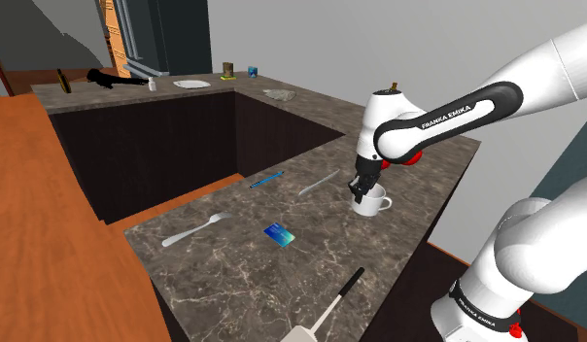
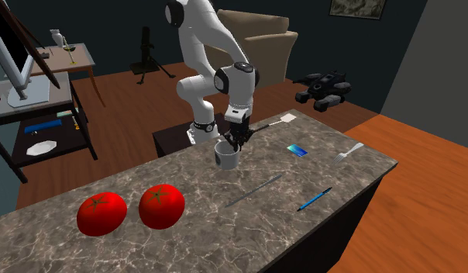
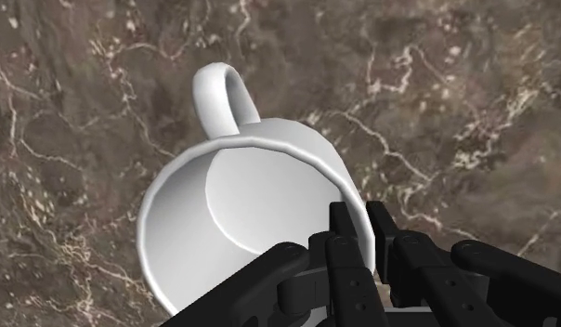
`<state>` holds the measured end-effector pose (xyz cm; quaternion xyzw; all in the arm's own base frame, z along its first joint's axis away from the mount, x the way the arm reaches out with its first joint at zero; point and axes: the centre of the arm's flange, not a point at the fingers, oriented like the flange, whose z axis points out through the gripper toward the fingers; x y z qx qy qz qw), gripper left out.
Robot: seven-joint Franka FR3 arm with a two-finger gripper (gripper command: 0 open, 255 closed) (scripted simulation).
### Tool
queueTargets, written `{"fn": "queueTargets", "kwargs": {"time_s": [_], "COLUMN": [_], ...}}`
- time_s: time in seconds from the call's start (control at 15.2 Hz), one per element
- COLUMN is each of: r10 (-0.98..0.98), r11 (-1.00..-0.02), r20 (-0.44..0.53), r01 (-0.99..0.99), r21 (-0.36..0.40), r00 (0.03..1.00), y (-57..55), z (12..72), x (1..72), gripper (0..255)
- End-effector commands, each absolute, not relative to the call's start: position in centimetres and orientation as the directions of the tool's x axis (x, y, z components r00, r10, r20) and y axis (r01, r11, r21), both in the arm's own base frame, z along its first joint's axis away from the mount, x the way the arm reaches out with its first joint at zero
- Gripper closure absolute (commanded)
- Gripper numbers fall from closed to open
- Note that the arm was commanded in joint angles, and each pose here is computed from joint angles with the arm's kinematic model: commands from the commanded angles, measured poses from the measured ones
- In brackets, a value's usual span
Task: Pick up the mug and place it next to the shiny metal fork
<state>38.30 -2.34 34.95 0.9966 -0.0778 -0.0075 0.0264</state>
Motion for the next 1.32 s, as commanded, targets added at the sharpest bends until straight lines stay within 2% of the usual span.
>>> {"fn": "queueTargets", "kwargs": {"time_s": [0.0,1.25], "r10": [-0.156,-0.156], "r11": [-0.986,-0.986], "r20": [-0.011,-0.011], "r01": [-0.155,-0.155], "r21": [0.054,0.054], "r00": [0.988,0.988], "y": [-2.3,-2.3], "z": [35.0,43.9], "x": [38.3,38.3], "gripper": [255,255]}}
